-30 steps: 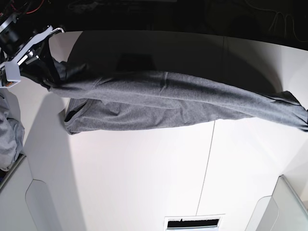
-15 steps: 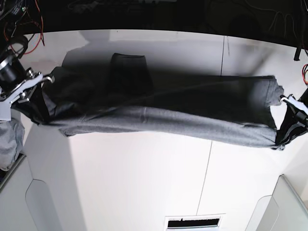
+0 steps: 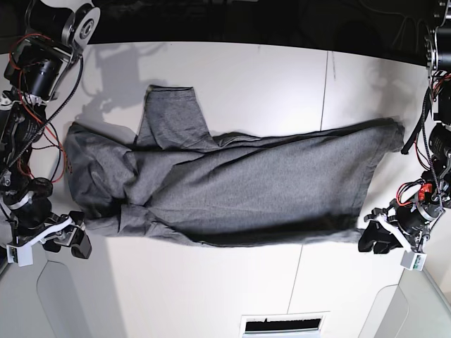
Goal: Layout the t-shirt on the table in an organized manner, then fold the t-shirt properly
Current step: 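Lay the lifted shirt back down and release both grippers, then grasp the shirt edge with the right gripper and lift it, stretching toward the left gripper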
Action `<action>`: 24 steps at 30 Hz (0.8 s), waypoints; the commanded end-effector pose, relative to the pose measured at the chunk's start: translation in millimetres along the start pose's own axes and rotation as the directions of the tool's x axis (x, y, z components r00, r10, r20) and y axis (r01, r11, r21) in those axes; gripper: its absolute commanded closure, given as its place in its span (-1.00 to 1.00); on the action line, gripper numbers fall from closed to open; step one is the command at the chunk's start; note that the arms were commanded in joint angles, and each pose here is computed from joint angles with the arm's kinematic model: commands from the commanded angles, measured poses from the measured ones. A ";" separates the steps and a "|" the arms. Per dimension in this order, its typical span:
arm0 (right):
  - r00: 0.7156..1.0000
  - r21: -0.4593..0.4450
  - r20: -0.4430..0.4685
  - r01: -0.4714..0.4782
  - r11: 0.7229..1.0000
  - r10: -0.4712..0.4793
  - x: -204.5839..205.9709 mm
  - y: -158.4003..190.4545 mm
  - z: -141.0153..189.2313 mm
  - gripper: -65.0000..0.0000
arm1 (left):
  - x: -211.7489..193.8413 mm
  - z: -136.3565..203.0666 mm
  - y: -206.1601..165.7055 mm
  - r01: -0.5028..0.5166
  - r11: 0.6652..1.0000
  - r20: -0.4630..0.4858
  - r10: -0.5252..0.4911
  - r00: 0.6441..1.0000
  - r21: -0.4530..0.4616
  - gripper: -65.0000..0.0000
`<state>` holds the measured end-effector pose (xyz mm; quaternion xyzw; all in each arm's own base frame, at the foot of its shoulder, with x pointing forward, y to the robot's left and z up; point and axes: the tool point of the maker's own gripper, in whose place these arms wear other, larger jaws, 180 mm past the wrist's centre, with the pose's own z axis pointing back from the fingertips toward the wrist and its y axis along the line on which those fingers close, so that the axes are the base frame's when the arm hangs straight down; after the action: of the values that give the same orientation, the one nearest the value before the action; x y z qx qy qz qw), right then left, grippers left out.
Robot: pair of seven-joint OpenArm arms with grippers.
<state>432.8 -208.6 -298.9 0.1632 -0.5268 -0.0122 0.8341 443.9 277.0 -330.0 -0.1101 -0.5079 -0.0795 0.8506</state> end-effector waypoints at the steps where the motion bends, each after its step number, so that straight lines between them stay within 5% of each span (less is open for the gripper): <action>1: 0.999 0.015 0.052 -0.010 1.000 0.009 20.9 1.9 0.6 -0.38 | 22.9 3.8 7.8 0.013 1.000 0.036 -0.013 0.999 0.009 0.00; 9: 0.976 0.185 -0.191 0.143 0.972 -0.107 -39.9 33.5 15.0 -0.37 | -21.3 28.0 -9.1 -0.102 0.985 -0.127 0.085 0.988 -0.140 0.01; 18: 0.913 0.127 -0.337 0.286 0.950 -0.230 -148.0 28.7 60.4 -0.37 | -94.0 80.1 28.4 -0.184 0.983 -0.212 0.179 0.961 -0.006 0.01; 24: 0.875 0.100 -0.402 0.333 0.937 -0.268 -187.7 35.2 79.2 -0.37 | -148.0 102.9 32.5 -0.114 0.993 -0.321 0.122 0.939 0.044 0.01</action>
<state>255.4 -159.6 -439.8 0.3023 -0.2845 -0.0695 0.9071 277.3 329.0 -439.0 -0.1217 -0.3231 -0.0343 0.9379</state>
